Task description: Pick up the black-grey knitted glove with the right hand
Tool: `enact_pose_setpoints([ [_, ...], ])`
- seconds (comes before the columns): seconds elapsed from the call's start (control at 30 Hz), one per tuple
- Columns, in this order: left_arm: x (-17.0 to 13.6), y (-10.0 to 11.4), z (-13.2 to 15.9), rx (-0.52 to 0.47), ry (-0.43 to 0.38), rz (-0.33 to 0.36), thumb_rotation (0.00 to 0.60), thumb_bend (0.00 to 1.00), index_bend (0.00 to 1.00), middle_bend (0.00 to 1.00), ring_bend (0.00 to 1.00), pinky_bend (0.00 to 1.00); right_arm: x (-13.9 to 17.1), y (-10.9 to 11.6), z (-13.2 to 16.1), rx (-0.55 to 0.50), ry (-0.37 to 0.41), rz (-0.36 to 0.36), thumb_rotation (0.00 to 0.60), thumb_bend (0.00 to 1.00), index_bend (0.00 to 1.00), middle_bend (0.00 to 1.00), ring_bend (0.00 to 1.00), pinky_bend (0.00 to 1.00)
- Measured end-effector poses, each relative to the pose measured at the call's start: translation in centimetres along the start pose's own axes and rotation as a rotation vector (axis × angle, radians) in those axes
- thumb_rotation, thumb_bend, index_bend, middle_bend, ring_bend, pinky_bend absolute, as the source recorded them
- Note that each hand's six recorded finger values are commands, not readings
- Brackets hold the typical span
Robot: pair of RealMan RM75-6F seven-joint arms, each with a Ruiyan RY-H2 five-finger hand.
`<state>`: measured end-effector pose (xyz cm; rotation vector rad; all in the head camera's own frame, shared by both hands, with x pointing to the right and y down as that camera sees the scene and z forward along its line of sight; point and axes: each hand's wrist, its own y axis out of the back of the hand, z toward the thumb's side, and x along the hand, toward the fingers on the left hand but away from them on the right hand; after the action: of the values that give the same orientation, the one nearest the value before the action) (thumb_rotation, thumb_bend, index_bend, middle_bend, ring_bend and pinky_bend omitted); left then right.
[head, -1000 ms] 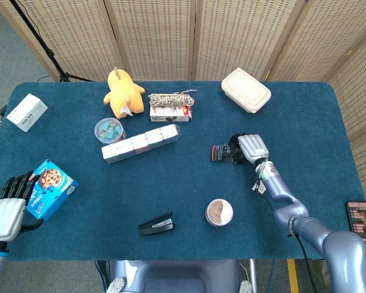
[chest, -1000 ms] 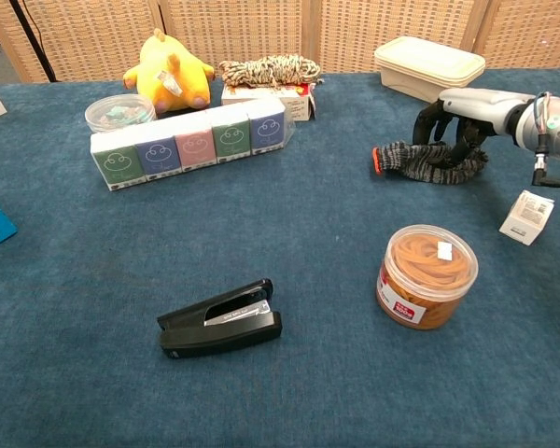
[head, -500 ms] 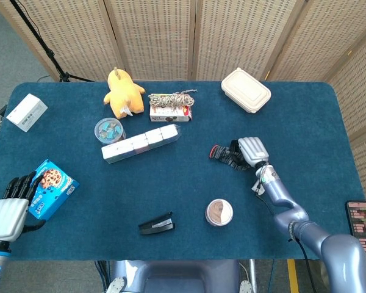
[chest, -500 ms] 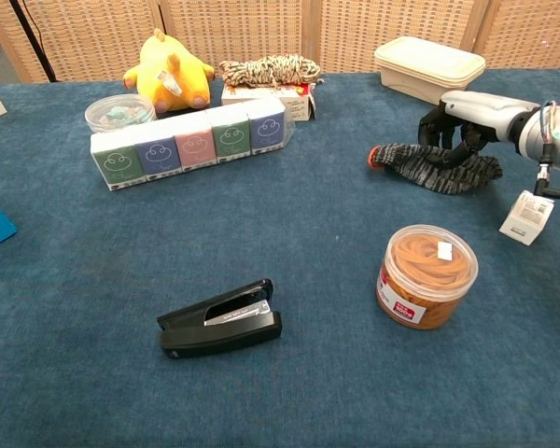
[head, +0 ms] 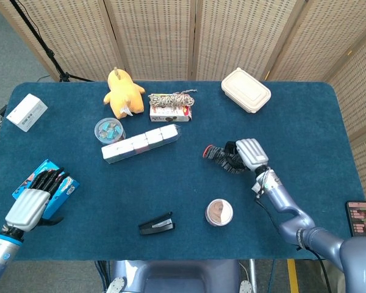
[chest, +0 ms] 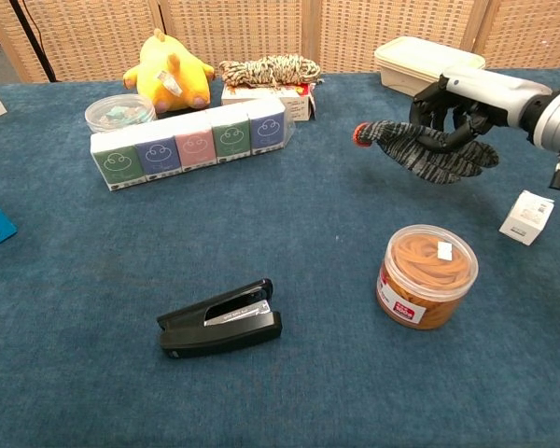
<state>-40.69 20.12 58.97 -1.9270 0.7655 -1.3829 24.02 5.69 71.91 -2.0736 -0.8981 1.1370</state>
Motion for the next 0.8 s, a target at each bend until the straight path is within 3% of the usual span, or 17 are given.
enact_pose_setpoints([
  [0.33, 3.2, 1.4, 3.9, -0.077, -0.288, -0.046, 0.6, 0.09, 0.0, 0.0, 0.0, 0.0, 1.6, 0.9, 6.2, -0.084, 0.16, 0.015, 0.6, 0.58, 0.59, 0.59, 0.53, 0.67],
  [0.53, 5.0, 1.9, 7.0, -0.136, -0.461, -0.108, 0.6, 0.09, 0.0, 0.0, 0.0, 0.0, 2.5, 1.5, 10.3, -0.191, 0.235, 0.042, 0.6, 0.58, 0.6, 0.59, 0.53, 0.67],
  [0.8, 5.8, 2.8, 10.2, -0.12, -0.545, -0.177, 0.6, 0.09, 0.0, 0.0, 0.0, 0.0, 2.7, 1.3, 13.4, -0.271, 0.264, 0.074, 0.6, 0.58, 0.6, 0.59, 0.53, 0.67],
])
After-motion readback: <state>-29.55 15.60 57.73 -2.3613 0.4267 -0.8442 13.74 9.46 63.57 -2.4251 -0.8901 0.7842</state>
